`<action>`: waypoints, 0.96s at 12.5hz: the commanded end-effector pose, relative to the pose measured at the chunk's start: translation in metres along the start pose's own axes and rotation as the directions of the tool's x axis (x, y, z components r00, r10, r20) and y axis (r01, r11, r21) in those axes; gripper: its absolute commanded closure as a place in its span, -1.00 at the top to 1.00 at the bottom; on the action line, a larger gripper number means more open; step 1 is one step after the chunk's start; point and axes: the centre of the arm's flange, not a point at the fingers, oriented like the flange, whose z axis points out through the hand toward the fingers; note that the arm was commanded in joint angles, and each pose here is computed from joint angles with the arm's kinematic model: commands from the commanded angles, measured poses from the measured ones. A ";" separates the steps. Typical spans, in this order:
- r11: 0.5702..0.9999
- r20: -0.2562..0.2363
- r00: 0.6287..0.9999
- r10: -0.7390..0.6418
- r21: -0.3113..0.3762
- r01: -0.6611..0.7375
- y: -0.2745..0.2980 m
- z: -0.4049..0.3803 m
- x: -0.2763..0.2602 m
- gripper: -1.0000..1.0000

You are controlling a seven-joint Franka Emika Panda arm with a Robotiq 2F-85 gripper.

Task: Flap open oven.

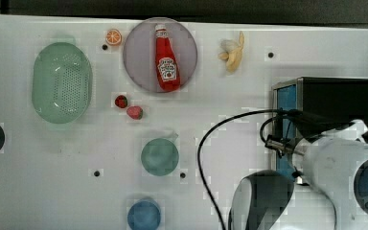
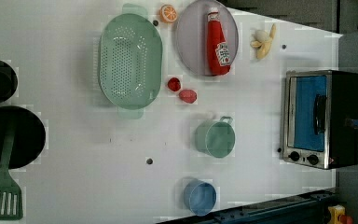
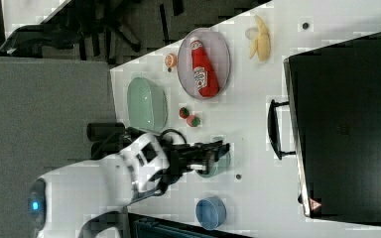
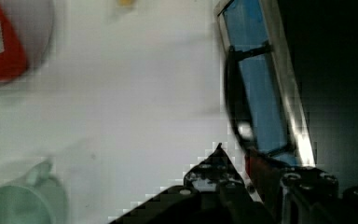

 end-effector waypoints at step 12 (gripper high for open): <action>0.988 0.041 0.993 -0.112 -0.102 0.116 0.034 0.138 0.027 -0.65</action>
